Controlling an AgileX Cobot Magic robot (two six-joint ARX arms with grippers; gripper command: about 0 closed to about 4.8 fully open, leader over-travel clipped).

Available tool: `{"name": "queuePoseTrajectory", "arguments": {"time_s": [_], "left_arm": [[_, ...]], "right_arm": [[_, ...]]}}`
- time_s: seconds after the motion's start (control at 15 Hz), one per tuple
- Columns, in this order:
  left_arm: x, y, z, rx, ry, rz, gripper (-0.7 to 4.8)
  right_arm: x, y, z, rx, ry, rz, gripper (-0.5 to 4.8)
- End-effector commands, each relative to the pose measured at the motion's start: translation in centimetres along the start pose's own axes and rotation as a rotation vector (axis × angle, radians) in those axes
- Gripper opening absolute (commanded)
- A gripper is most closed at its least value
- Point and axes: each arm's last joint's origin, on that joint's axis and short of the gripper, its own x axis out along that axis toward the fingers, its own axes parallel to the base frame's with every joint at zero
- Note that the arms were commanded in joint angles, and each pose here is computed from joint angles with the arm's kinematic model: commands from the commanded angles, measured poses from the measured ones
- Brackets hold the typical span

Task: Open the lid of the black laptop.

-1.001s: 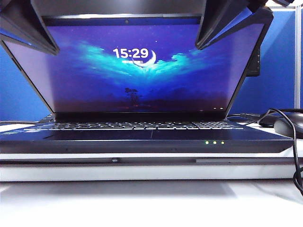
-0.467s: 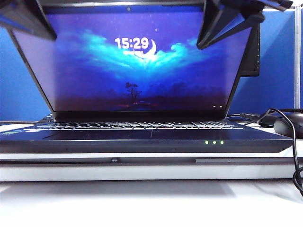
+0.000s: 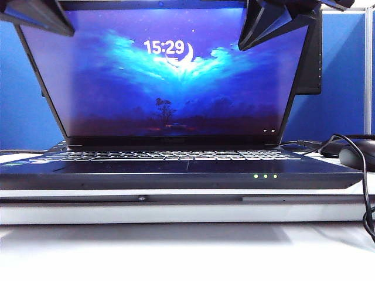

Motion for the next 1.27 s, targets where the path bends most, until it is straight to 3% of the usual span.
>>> {"name": "queuePoseTrajectory", "arguments": {"time_s": [0.07,0.53,1.0,1.27], "left_arm": [[0.1,0.1,1.6,-0.007,-0.143,0.042,-0.05],[0.1,0.2,2.8,-0.022,-0.278,0.109,-0.05],[0.8,0.0,3.4,-0.037,-0.347,0.102,-0.04],[0.6,0.0,4.3,-0.026,-0.444,0.107,-0.04]], "right_arm": [[-0.1,-0.2,1.1,0.01,-0.085,-0.011,-0.05],[0.1,-1.2,2.5,0.039,-0.191,-0.02,-0.04],[0.1,-1.8,3.4,0.044,-0.27,-0.019,-0.05],[0.1,-2.7,4.2,0.061,-0.335,-0.03,-0.04]]}}
